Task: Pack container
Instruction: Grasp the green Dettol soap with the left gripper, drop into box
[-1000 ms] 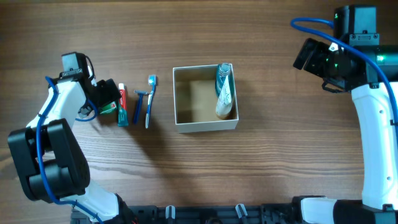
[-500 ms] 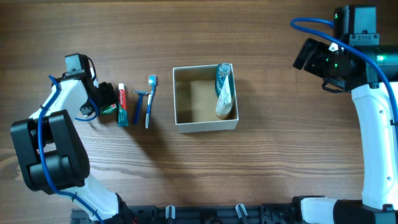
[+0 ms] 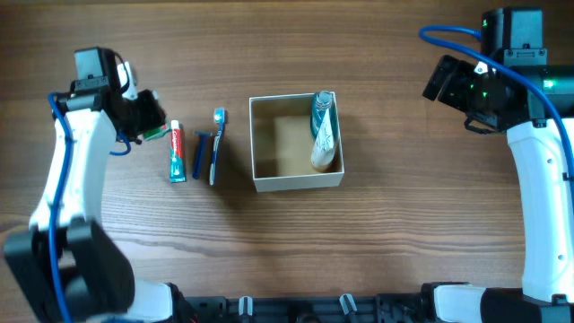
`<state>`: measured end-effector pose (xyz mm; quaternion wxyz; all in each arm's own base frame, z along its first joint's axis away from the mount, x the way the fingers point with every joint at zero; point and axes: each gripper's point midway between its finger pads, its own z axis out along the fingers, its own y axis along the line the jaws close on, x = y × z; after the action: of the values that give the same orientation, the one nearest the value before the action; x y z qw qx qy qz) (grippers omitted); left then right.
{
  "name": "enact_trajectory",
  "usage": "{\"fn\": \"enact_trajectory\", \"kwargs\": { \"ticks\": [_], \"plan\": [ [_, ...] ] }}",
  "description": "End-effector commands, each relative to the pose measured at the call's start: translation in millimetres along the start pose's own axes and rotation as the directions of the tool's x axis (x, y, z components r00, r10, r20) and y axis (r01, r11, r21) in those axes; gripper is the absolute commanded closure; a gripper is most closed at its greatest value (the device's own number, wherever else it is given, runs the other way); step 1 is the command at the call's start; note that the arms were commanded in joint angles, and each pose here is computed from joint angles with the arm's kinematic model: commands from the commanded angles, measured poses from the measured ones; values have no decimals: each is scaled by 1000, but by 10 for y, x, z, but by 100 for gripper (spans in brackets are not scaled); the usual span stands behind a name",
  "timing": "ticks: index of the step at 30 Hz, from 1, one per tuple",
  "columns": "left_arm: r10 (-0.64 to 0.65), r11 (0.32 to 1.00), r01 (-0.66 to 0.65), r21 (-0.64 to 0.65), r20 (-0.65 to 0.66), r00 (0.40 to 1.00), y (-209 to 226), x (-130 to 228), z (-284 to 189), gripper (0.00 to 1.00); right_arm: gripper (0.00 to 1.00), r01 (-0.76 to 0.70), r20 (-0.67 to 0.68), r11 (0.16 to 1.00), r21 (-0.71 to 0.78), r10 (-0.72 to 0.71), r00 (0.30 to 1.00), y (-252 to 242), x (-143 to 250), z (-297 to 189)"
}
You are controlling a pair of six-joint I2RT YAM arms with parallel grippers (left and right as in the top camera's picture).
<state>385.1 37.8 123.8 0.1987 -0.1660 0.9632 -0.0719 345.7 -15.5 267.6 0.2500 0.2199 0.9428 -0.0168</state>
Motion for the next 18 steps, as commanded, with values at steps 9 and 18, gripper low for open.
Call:
{"fn": "enact_trajectory", "kwargs": {
  "ticks": [9,18],
  "plan": [
    [359,896,-350,274,20,933,-1979,885,-365,63,0,-21,-14,1000,9,21,1000,-18,16,51],
    [307,933,-265,242,-153,939,-2274,1298,646,67,0,-20,-14,1000,9,21,1000,-18,16,51]
  ]
}}
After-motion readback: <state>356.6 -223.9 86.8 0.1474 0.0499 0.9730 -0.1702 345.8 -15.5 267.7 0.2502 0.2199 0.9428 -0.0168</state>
